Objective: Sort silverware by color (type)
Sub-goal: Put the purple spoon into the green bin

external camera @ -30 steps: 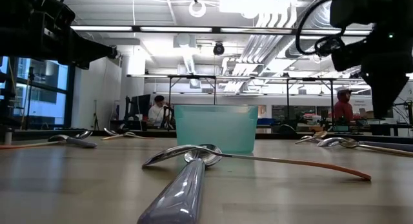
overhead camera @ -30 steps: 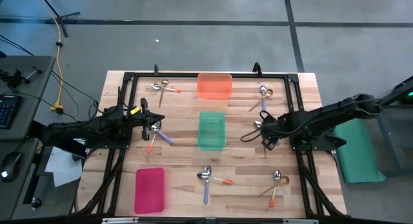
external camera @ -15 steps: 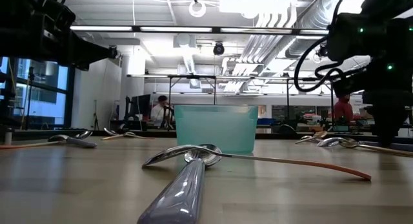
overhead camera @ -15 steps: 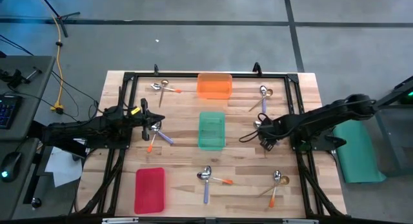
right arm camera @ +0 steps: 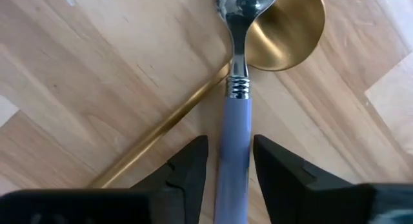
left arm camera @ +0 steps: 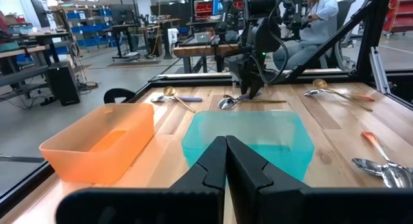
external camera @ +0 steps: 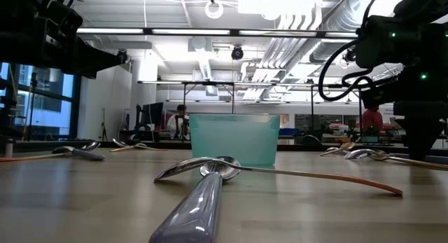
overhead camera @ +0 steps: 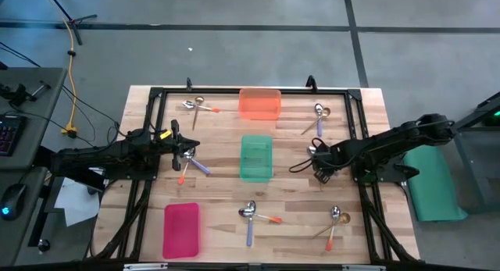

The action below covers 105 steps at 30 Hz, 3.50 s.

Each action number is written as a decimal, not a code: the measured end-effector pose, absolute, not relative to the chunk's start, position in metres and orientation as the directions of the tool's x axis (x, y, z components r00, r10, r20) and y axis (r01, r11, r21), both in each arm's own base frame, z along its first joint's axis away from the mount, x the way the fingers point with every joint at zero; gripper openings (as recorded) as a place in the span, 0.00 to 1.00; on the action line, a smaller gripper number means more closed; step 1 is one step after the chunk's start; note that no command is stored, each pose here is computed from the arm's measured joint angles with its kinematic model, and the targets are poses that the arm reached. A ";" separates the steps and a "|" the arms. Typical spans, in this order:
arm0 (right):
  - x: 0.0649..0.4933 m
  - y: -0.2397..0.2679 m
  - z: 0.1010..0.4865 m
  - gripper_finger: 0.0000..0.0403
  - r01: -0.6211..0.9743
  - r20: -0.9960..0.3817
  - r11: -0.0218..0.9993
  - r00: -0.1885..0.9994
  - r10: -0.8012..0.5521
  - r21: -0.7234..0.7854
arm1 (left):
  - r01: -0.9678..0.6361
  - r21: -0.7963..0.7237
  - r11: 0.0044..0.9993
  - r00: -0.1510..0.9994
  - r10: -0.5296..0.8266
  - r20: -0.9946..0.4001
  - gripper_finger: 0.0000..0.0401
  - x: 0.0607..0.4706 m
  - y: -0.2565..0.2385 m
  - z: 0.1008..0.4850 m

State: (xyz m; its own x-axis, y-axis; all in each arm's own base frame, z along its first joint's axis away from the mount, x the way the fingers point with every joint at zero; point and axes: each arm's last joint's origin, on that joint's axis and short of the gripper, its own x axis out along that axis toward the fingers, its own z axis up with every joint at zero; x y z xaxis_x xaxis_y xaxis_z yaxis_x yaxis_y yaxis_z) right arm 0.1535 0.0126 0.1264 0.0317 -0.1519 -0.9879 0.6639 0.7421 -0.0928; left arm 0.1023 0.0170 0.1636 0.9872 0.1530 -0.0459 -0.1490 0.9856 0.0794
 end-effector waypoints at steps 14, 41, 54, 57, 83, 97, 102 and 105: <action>0.156 0.013 0.130 0.06 0.660 -0.991 0.747 0.021 -0.132 -0.086 | -0.148 0.082 0.986 0.987 0.152 -0.046 0.00 0.102 0.017 0.164; 0.203 0.026 0.220 0.04 0.636 -0.958 0.771 0.204 -0.202 -0.027 | -0.148 0.078 0.986 0.987 0.153 -0.058 0.00 0.102 0.017 0.162; 0.235 0.054 0.256 0.03 0.539 -0.792 0.820 0.578 -0.196 0.190 | -0.148 0.079 0.986 0.987 0.153 -0.058 0.00 0.102 0.017 0.162; 0.240 0.058 0.261 0.03 0.522 -0.761 0.836 0.609 -0.225 0.171 | -0.148 0.079 0.986 0.986 0.153 -0.060 0.00 0.102 0.017 0.162; 0.338 0.051 0.186 0.01 0.615 -0.621 0.731 0.706 -0.342 0.297 | -0.150 0.055 0.987 0.985 0.154 -0.076 0.00 0.102 0.017 0.161; 0.347 0.042 0.153 0.01 0.676 -0.679 0.691 0.634 -0.370 0.255 | -0.150 0.055 0.987 0.985 0.154 -0.076 0.00 0.102 0.017 0.161; 0.347 0.040 0.153 0.06 0.667 -0.678 0.706 0.634 -0.372 0.236 | -0.149 0.055 0.987 0.985 0.153 -0.076 0.00 0.102 0.017 0.161; 0.347 0.040 0.153 0.12 0.658 -0.685 0.716 0.633 -0.360 0.232 | -0.150 0.055 0.987 0.985 0.153 -0.076 0.00 0.102 0.017 0.161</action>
